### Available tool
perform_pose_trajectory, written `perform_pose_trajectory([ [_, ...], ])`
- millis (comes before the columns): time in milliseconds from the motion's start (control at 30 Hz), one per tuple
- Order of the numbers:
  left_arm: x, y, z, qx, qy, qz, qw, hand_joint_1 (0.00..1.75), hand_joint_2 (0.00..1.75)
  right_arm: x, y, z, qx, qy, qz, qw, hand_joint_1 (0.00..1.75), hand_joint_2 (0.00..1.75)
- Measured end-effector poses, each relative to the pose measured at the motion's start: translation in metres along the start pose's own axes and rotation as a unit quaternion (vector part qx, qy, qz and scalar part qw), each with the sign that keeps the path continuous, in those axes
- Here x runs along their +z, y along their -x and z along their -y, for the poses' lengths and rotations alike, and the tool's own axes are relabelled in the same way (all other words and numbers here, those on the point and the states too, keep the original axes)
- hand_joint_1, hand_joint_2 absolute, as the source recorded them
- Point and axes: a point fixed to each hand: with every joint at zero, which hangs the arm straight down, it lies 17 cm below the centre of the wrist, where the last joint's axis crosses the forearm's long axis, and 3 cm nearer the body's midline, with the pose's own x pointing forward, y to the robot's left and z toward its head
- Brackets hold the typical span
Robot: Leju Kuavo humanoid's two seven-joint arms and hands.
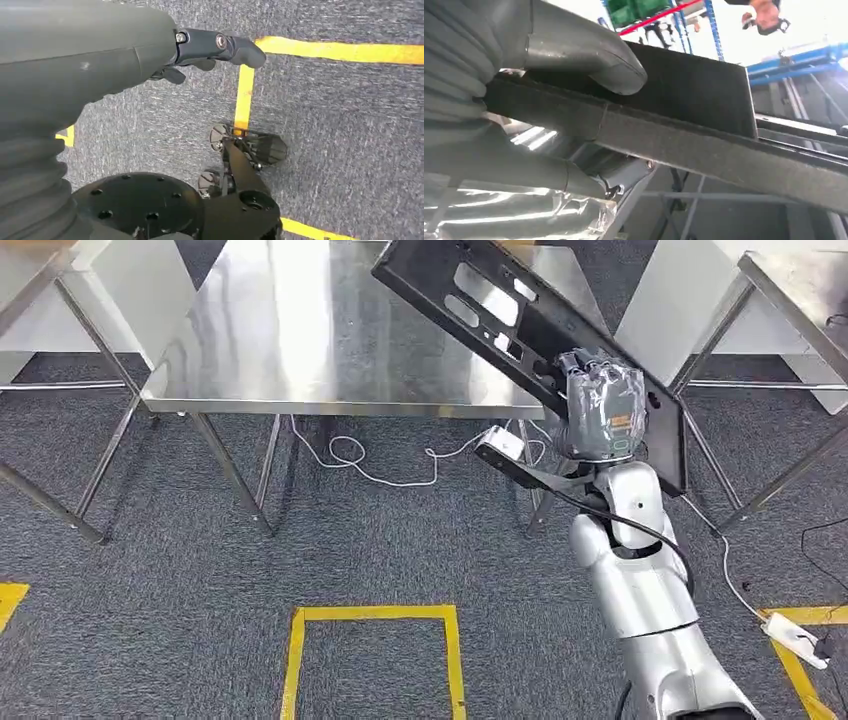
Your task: Take the parts from the cabinet and place them on the table.
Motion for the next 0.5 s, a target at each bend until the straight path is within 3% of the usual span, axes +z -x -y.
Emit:
perform_pose_trajectory([
  [500,0.000,0.004,-0.005,0.000,-0.003,-0.004,1.000,0.00,1.75,0.008,-0.004,-0.020,-0.002,-0.025,0.001,1.000,1.75,1.75],
])
